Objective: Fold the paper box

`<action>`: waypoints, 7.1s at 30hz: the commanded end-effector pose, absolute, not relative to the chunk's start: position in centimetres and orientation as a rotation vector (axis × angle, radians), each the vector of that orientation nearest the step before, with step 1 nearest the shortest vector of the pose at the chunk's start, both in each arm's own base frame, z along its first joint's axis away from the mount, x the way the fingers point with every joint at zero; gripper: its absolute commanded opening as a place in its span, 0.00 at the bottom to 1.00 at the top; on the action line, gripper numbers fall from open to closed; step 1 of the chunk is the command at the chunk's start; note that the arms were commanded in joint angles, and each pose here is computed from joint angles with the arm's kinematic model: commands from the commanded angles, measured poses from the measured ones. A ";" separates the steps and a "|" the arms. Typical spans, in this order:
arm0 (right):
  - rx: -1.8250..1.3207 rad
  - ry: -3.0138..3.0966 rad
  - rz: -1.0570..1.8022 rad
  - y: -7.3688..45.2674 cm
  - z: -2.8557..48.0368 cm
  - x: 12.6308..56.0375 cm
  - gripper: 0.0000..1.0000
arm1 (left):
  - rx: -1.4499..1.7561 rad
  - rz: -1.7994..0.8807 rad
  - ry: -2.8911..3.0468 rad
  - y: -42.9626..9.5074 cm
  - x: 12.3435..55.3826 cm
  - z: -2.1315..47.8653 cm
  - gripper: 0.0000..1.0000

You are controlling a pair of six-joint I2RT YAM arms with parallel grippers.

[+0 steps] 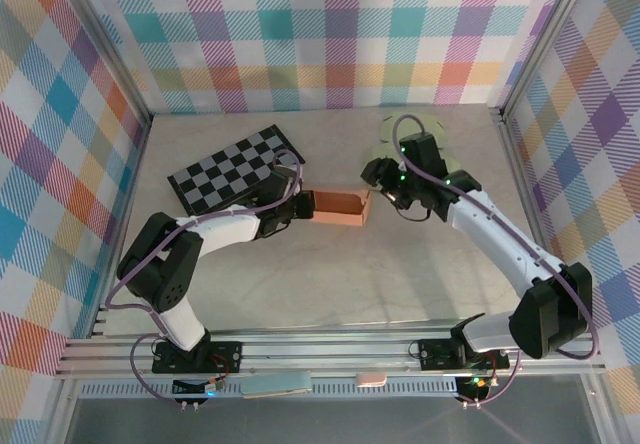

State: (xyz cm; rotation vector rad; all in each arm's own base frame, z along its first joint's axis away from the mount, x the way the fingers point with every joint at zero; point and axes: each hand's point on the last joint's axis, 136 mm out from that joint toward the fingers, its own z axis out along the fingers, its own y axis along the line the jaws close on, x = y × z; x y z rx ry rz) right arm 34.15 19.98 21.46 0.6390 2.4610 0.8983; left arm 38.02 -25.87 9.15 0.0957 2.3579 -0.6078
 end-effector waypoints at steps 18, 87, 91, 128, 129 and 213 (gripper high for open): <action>1.135 2.783 1.021 22.2 12.6 34.1 0.44 | 0.146 -0.559 2.427 -25.7 35.1 8.1 0.06; 0.764 2.982 0.887 21.5 8.7 32.4 0.40 | 0.217 -0.563 2.975 -25.4 36.1 8.7 0.42; 0.667 2.997 0.836 21.0 8.8 32.2 0.42 | 0.161 -0.534 2.969 -24.7 35.6 9.6 0.43; 0.317 3.045 0.894 21.0 6.7 33.2 0.40 | -0.014 -0.809 2.949 -25.4 34.5 7.3 0.30; 0.313 3.030 0.908 20.7 7.1 33.4 0.42 | -0.068 -0.848 2.952 -25.5 34.0 7.6 0.29; 0.941 3.006 1.828 27.6 8.2 31.5 0.47 | 0.447 -0.941 2.097 -24.8 36.1 23.5 0.35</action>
